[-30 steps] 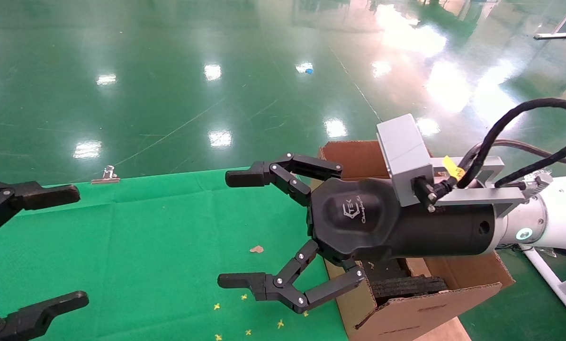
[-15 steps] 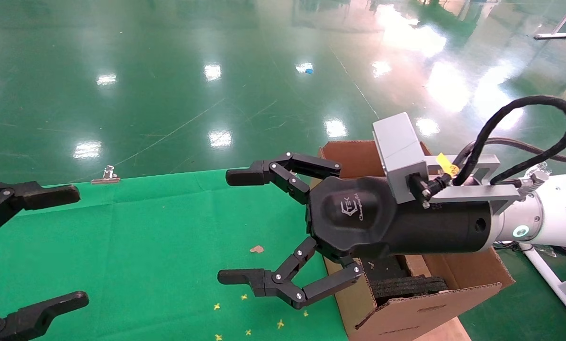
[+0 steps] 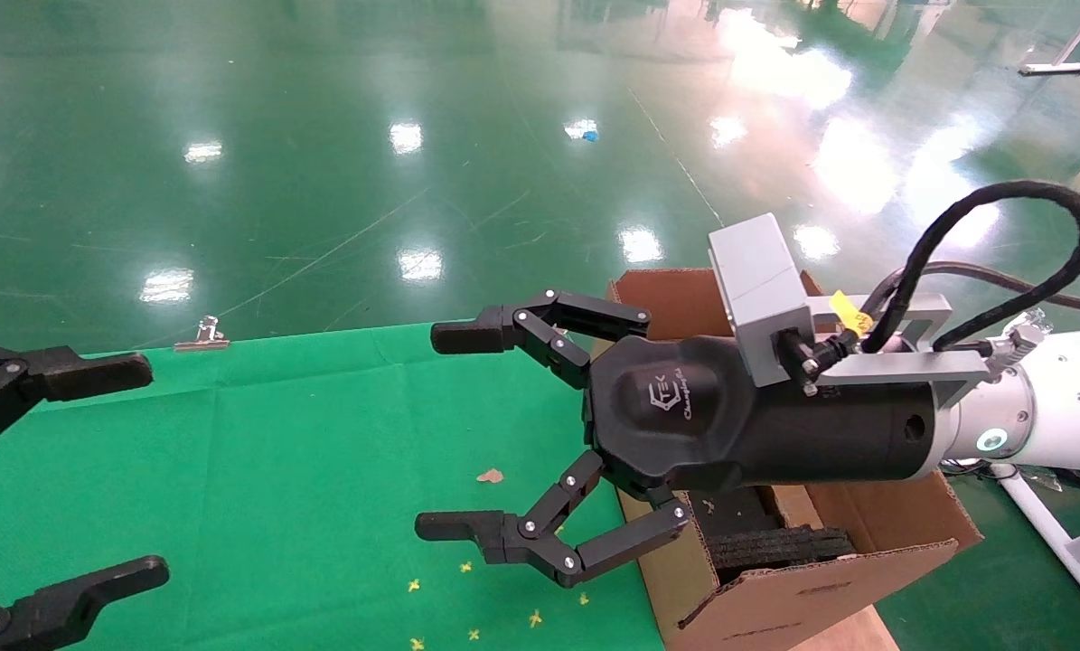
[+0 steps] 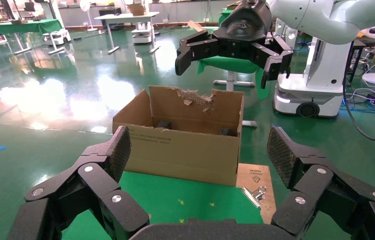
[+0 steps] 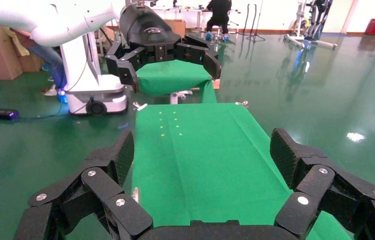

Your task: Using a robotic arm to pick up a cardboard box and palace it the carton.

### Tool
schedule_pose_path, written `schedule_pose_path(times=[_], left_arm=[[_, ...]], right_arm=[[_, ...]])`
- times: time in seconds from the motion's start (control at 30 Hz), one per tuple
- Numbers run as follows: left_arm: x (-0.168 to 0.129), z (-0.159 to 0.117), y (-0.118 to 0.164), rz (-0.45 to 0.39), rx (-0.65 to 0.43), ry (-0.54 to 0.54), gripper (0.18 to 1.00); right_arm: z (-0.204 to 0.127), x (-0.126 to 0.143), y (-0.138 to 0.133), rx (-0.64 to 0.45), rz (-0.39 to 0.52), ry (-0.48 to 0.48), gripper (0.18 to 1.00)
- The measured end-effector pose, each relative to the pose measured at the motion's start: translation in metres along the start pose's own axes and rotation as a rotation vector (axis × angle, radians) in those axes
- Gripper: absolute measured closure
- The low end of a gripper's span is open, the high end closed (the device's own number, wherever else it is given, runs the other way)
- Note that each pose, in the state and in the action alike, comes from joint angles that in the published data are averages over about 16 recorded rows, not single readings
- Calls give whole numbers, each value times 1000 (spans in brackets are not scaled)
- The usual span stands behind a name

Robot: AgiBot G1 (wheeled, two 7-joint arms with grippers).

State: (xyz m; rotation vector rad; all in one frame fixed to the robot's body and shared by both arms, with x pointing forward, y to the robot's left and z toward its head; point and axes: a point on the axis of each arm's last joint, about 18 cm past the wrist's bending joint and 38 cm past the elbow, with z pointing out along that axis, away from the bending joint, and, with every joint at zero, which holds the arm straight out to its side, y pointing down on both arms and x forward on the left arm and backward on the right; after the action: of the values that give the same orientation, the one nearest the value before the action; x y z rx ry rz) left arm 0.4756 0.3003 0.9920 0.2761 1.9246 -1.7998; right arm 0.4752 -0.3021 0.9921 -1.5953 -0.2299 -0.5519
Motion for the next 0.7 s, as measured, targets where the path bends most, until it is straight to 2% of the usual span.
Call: schedule_pose_path(times=[0.7], left_arm=[[0,0,0,0,0,0,184]], right_arm=[[0,0,0,-1,1,1,178]])
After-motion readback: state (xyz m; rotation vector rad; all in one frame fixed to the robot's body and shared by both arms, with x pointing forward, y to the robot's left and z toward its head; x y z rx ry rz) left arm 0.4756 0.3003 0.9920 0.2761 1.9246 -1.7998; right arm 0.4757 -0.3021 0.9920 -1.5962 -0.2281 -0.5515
